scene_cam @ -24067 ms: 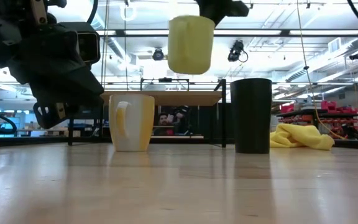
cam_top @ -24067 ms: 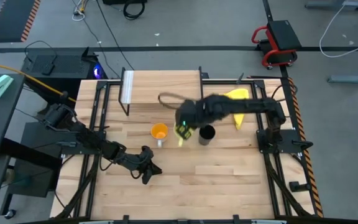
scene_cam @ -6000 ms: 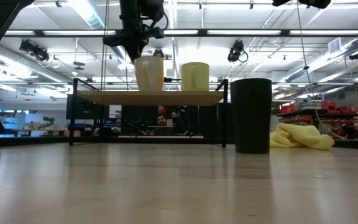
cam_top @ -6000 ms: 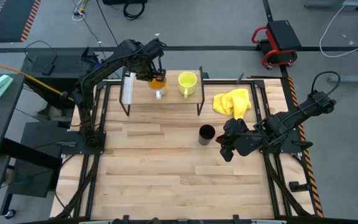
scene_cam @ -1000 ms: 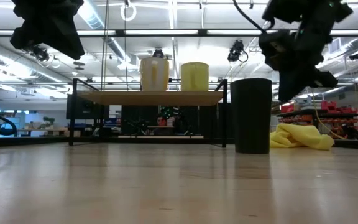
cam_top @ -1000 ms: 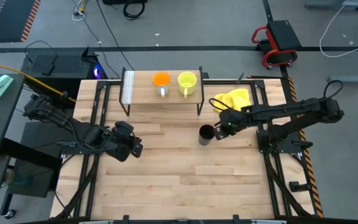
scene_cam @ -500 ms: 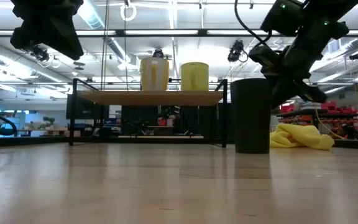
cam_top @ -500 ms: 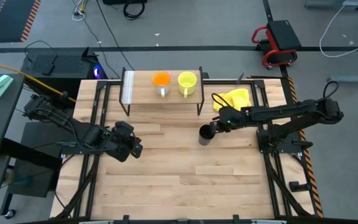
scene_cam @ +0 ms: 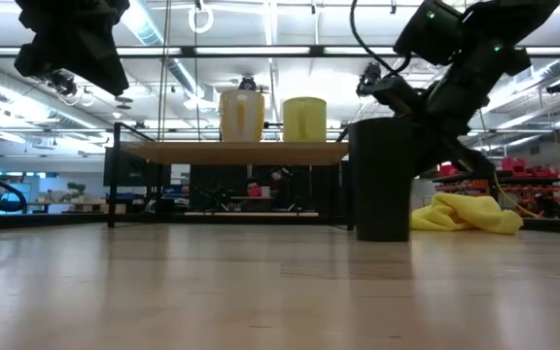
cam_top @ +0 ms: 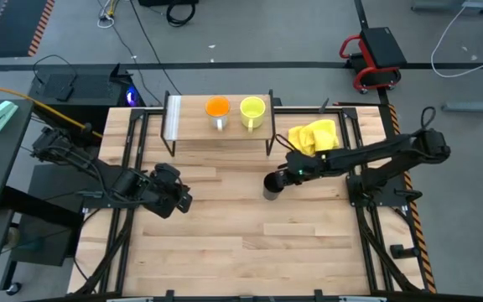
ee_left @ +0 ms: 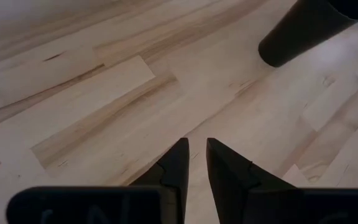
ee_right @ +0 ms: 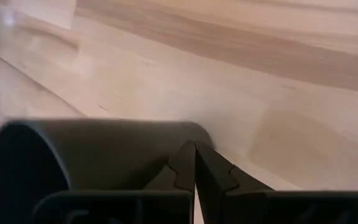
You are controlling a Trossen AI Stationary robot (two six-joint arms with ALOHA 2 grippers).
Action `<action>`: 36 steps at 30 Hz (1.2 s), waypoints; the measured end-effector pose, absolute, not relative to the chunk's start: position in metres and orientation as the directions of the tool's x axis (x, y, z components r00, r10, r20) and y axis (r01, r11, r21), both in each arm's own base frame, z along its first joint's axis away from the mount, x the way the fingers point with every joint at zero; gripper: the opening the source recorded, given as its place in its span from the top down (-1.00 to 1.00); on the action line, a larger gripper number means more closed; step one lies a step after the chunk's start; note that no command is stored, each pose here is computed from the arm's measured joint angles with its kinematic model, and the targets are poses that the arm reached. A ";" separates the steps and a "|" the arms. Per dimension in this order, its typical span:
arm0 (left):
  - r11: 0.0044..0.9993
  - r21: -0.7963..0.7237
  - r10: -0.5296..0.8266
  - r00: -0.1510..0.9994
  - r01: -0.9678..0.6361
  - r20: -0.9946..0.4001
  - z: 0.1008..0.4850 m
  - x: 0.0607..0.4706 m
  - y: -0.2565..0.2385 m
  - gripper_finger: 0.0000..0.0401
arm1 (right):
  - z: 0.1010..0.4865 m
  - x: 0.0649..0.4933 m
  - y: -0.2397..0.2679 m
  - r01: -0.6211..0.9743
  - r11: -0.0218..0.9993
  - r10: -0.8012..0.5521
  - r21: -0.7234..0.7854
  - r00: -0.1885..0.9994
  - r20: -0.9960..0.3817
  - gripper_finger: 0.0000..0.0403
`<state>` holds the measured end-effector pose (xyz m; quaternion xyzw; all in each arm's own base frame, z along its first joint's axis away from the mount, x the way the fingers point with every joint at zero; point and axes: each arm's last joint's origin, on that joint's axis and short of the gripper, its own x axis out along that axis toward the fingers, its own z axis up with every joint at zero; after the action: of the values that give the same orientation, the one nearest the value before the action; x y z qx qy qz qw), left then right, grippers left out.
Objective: Stack small to large cups/mugs on shelf
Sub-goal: Put the black cup on the shelf
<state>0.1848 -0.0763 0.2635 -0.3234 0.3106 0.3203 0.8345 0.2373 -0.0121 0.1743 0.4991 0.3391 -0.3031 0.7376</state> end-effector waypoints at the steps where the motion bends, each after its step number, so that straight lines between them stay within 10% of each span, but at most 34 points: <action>1: 0.584 -0.342 0.334 0.602 -0.736 -0.726 0.263 0.185 -0.076 0.68 | 0.172 0.241 -0.011 0.777 0.320 -0.107 0.543 0.598 -0.794 0.95; 15: 0.582 -0.338 0.336 0.598 -0.739 -0.728 0.263 0.184 -0.076 0.68 | 0.182 0.298 -0.012 0.722 0.418 -0.112 0.551 0.643 -0.757 0.95; 36: 0.586 -0.323 0.341 0.588 -0.743 -0.734 0.263 0.183 -0.075 0.69 | 0.213 0.218 0.077 0.728 0.613 -0.326 0.307 0.587 -0.741 0.96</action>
<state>0.1832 -0.0755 0.2626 -0.3176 0.3165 0.3255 0.8325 0.2176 0.0769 0.2135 0.3071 0.3275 -0.3152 0.8361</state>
